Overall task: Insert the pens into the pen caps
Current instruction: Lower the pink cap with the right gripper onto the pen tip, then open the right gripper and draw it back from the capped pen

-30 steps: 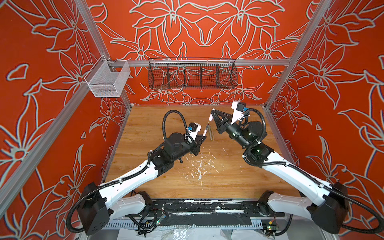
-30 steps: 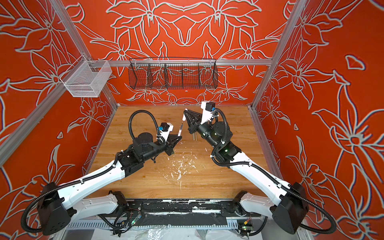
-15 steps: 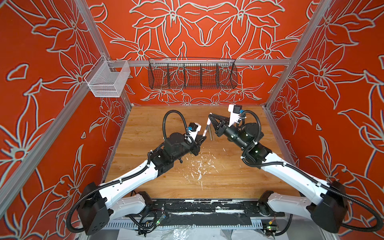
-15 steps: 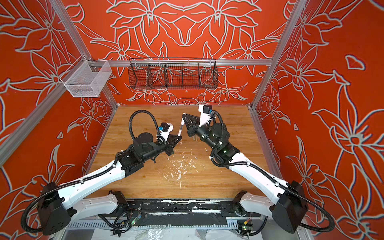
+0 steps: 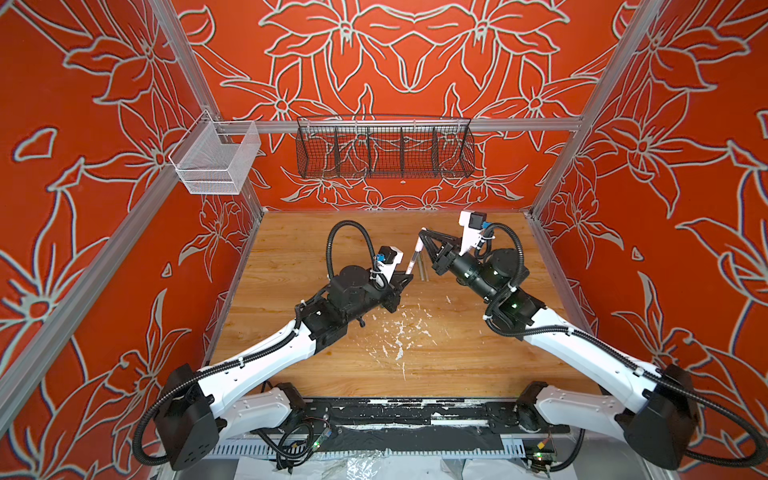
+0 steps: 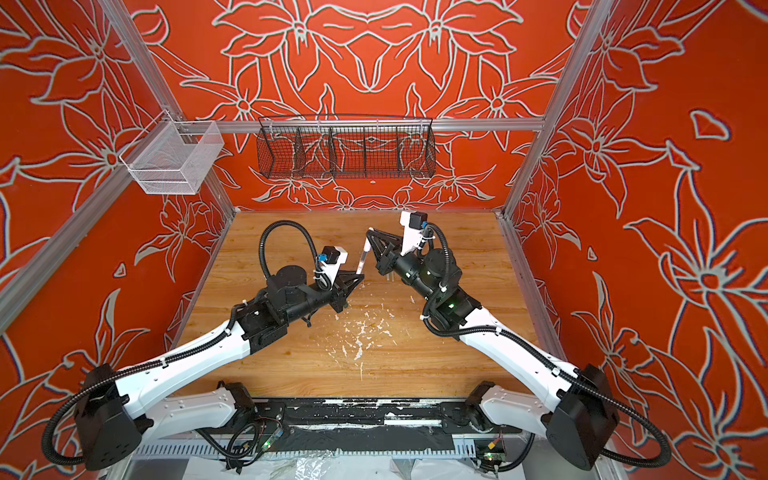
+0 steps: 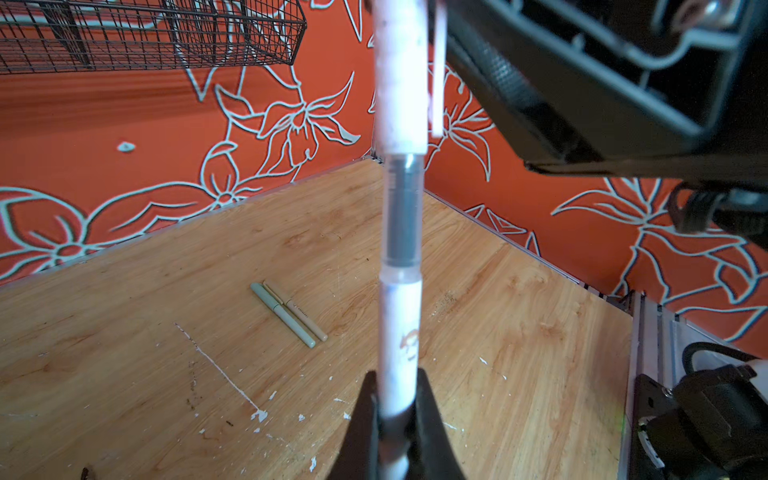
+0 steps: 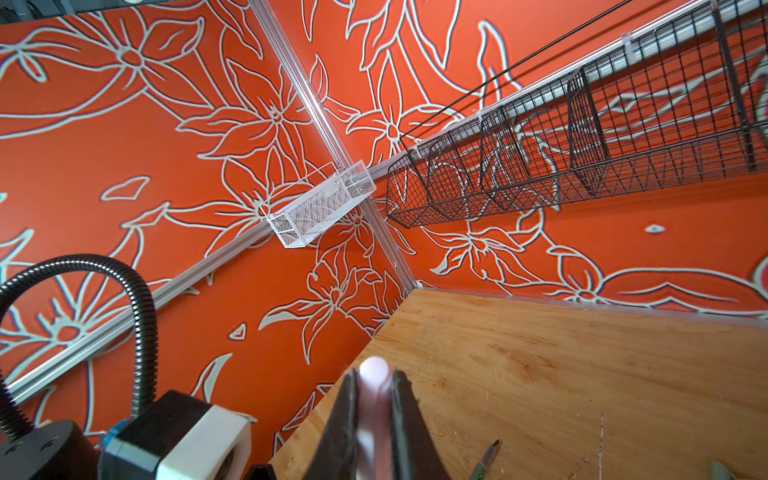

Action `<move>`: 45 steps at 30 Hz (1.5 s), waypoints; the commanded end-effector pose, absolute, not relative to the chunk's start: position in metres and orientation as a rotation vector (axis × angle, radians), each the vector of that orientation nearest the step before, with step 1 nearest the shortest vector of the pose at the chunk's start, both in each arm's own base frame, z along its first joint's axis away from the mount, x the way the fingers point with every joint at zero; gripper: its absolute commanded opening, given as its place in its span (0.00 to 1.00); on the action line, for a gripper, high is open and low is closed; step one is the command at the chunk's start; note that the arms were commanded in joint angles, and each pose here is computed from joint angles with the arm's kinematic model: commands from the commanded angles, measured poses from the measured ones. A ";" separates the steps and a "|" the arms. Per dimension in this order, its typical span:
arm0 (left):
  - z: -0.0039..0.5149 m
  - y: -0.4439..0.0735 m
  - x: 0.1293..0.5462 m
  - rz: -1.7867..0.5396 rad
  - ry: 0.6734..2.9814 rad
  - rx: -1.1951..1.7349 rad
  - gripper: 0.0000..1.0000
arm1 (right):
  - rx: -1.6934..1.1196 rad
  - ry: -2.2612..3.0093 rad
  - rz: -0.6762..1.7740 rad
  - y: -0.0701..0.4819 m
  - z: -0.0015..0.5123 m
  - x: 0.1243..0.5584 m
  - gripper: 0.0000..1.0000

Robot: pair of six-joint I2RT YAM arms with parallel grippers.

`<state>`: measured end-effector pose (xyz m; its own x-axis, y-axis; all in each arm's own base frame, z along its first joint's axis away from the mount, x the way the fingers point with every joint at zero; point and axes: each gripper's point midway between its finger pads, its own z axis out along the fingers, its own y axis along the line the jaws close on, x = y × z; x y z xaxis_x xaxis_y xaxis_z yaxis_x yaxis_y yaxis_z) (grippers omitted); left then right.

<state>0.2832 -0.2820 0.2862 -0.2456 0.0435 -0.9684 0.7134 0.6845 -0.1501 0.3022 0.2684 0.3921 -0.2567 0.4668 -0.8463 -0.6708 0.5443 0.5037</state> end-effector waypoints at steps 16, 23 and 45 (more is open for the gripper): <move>0.304 -0.284 0.280 -0.735 1.661 0.601 0.00 | -0.178 1.477 1.185 0.274 0.388 0.293 0.11; 0.305 -0.283 0.281 -0.726 1.661 0.595 0.00 | -0.220 1.532 1.164 0.276 0.376 0.289 0.20; 0.292 -0.264 0.305 -0.489 1.700 0.564 0.00 | -0.310 1.623 1.012 0.265 0.369 0.281 0.38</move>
